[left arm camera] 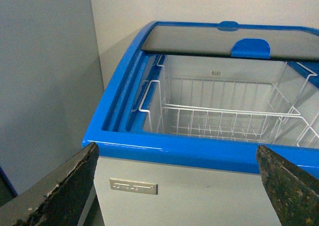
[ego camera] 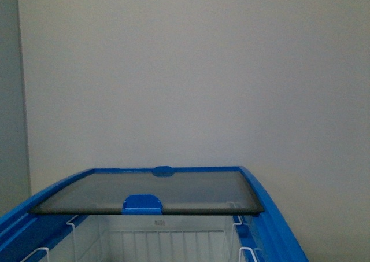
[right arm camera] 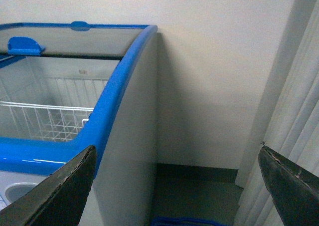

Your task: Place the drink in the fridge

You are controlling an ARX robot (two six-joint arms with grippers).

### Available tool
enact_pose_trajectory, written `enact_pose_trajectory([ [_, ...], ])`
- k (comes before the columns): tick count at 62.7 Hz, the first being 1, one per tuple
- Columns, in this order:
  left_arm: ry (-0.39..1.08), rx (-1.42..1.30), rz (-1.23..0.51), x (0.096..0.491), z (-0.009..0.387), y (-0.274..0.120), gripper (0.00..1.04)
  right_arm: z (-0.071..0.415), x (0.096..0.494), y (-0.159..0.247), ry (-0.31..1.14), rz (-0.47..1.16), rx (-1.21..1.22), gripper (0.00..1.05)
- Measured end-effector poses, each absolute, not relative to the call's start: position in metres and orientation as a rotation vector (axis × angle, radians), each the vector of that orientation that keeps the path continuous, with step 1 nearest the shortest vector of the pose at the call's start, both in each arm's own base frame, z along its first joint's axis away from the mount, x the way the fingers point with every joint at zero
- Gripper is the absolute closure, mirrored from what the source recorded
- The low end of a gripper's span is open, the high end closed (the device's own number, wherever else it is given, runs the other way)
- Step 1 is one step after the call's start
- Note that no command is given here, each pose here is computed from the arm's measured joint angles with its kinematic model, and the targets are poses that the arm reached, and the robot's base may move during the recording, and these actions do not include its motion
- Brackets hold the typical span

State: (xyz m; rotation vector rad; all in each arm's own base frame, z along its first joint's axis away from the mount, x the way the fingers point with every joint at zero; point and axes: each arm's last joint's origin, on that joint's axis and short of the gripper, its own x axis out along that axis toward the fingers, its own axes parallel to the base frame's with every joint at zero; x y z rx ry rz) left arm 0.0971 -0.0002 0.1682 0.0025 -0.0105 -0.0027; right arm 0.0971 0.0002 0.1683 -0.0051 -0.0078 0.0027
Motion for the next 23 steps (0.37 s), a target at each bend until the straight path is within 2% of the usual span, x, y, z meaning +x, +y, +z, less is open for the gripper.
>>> enact_pose_trajectory([
  [23,-0.010,0.002,-0.002,0.0971,0.1682,-0.0002,0.08,0.1683,0.0971,0.0002,-0.008,0.003,-0.005,0.07],
])
